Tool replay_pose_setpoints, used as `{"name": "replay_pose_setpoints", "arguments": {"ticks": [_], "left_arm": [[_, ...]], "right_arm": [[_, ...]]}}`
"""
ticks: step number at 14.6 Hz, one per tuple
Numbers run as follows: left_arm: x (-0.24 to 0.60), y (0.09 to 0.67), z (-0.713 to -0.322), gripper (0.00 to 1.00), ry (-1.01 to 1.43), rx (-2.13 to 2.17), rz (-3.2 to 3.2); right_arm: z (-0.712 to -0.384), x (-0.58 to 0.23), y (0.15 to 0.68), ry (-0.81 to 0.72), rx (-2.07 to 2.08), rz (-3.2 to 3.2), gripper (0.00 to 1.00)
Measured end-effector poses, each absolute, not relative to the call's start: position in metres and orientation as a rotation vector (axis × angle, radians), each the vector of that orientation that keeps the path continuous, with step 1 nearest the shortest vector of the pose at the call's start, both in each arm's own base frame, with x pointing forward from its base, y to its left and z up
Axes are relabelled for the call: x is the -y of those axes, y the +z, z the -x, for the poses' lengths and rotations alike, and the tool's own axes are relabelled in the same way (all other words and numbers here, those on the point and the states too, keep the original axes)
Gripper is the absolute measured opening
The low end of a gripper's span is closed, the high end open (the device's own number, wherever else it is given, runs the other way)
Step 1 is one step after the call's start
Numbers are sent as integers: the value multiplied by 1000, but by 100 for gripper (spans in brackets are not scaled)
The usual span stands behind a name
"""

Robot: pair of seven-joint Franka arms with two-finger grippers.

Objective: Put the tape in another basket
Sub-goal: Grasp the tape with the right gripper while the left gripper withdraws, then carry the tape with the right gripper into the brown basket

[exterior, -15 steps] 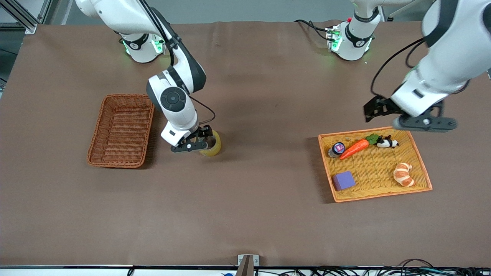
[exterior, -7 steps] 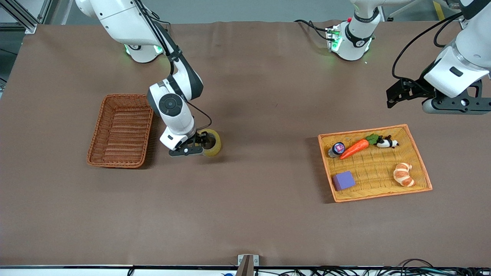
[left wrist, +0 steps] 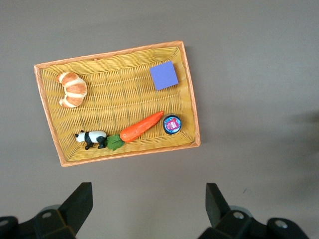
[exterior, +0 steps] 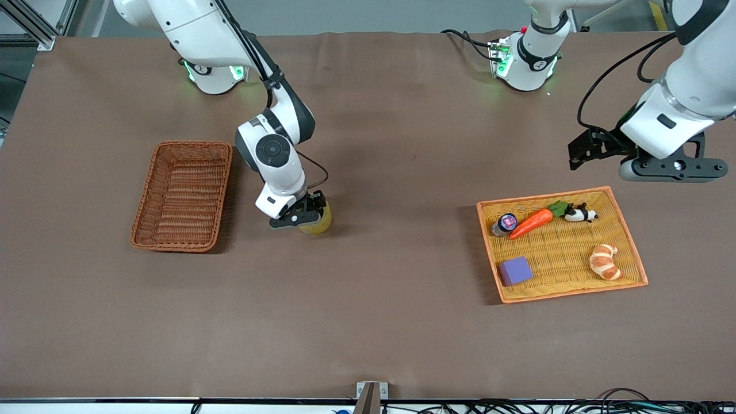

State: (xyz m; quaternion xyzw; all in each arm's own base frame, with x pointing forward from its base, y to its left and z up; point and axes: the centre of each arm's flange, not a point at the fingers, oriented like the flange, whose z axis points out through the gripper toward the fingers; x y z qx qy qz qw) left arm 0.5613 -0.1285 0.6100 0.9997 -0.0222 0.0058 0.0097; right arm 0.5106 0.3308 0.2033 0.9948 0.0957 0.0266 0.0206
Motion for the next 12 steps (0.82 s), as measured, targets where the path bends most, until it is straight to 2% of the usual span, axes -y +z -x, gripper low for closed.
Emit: {"name": "replay_pose_setpoints", "arguments": {"ticks": [4,7,8,10,11,12], "left_arm": [[139,621,-544,100,43,18,-3129],[137,627,-533,100,59,8,-3136],[136,628,-532,100,61,4,-3137],[134,626,-532,100,58,0,-3137],[134,625,-532,100,56,-1,-3138],[133,624,-533,100,56,-3,-3138]], "right_arm": [[-518,-318,192,118,-289,-3070,97],[-518,-318,192,121,-290,-3071,70],[-518,-319,192,120,-292,-3070,55],[-517,-319,189,122,-292,-3071,35],[-517,-319,189,126,-281,-3074,26],[-518,-320,190,130,-256,-3078,22]]}}
